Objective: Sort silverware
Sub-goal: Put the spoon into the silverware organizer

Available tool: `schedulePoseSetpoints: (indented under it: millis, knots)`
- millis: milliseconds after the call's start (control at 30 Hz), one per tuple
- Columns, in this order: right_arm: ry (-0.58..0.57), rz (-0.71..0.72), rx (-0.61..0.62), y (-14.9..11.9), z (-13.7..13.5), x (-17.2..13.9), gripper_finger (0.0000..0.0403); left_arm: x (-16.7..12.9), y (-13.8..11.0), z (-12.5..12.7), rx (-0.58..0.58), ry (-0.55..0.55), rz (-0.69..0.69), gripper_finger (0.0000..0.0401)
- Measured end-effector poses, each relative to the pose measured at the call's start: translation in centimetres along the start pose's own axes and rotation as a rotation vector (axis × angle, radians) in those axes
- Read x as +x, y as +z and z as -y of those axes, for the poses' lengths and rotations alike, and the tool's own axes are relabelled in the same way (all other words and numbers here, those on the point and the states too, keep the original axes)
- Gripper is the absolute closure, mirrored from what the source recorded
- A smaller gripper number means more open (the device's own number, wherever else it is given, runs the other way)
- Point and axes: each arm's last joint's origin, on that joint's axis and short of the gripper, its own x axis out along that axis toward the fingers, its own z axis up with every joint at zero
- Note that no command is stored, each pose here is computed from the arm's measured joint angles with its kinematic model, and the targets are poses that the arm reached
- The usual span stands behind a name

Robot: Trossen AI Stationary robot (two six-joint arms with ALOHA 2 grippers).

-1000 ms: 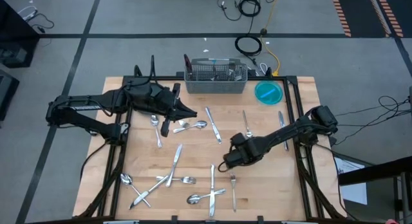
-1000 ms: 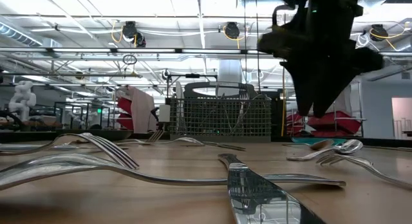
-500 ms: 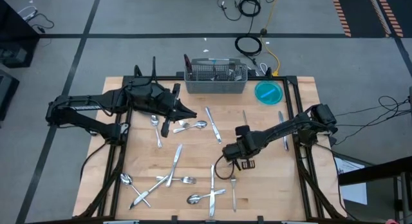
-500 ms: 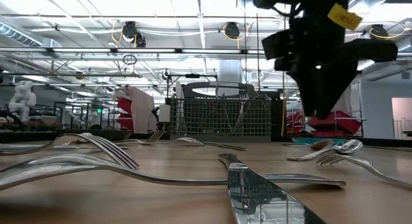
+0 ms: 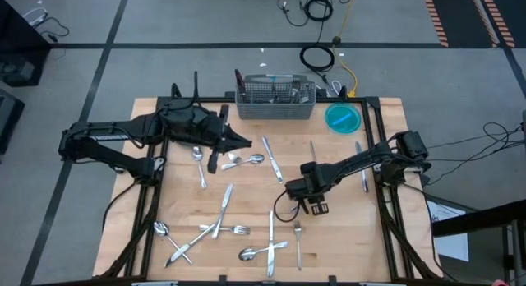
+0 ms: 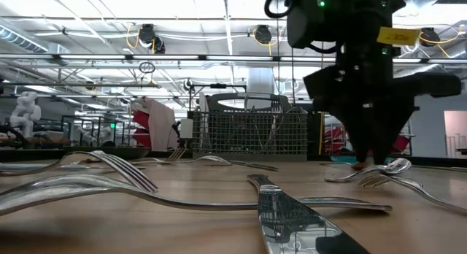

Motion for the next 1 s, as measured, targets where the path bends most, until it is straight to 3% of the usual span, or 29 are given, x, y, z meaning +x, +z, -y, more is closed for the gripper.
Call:
schedulePoseSetpoints:
  millis: [567,800,1000]
  knots:
    - [0.06,-0.006,-0.095,-0.1,-1.0,0.0,0.0275,0.0,0.0,-0.1,0.0,0.031,-0.001,0.039]
    - [0.051,0.06,-0.093,0.1,-1.0,0.7,0.0275,0.0,0.0,-0.1,0.0,0.031,-0.001,0.039]
    - [0.057,0.018,-0.035,-1.3,-1.0,2.2,0.0277,0.0,0.0,-0.1,0.0,0.031,-0.001,0.039]
